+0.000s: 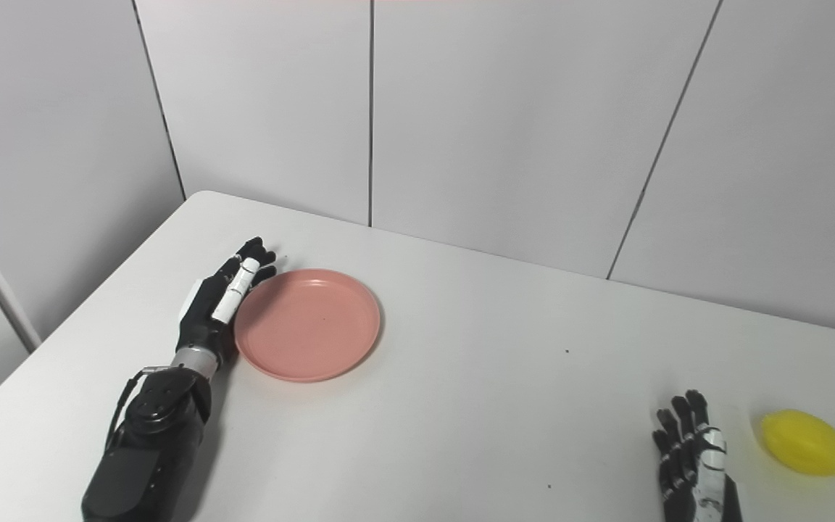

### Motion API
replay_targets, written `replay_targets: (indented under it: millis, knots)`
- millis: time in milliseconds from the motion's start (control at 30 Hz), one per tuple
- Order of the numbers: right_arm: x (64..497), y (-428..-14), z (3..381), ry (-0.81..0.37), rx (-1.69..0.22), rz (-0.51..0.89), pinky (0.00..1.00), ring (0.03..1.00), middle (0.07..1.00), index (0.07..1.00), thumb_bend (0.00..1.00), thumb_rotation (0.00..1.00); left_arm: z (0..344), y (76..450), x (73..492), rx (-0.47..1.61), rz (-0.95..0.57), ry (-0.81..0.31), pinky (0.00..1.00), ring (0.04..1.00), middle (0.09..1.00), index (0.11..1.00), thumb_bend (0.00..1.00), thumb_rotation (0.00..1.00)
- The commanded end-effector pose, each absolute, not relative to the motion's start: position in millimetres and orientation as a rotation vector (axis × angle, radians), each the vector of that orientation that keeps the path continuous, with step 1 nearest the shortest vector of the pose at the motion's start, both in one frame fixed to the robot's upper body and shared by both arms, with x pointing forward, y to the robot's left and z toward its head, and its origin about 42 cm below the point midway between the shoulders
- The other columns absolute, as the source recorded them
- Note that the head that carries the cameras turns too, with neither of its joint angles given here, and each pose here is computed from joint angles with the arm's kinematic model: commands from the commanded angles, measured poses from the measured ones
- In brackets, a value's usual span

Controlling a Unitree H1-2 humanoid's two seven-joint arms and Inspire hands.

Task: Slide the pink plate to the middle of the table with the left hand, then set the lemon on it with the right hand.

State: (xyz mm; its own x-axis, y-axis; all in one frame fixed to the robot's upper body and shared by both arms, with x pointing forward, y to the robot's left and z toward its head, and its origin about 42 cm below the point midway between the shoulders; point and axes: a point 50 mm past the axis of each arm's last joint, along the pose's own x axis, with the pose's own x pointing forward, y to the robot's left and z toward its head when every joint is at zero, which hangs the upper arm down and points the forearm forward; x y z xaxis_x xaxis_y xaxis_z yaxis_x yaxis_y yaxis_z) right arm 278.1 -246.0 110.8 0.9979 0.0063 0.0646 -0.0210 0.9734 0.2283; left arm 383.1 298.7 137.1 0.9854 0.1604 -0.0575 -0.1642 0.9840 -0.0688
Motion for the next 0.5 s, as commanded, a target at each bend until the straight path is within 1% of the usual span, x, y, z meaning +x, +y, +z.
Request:
replay_targets:
  millis: [0, 233, 467]
  knots:
    - [268.8, -239.7, 93.6, 0.012, 0.256, 0.013, 1.0, 0.961, 0.971, 0.969, 0.66, 1.0, 108.1, 280.7, 370.9, -0.096, 0.101, 0.203, 0.82, 0.859, 0.851, 0.87, 0.75, 0.7]
    - [269.1, -239.2, 93.6, 0.011, 0.262, 0.009, 1.0, 0.957, 0.966, 0.964, 0.67, 1.0, 109.9, 274.8, 367.6, -0.118, 0.088, 0.212, 0.8, 0.844, 0.837, 0.851, 0.79, 0.69]
    - [268.8, -239.8, 93.1, 0.011, 0.257, 0.013, 1.0, 0.961, 0.972, 0.968, 0.67, 1.0, 112.0, 267.6, 364.8, -0.115, 0.069, 0.223, 0.81, 0.847, 0.846, 0.87, 0.78, 0.71]
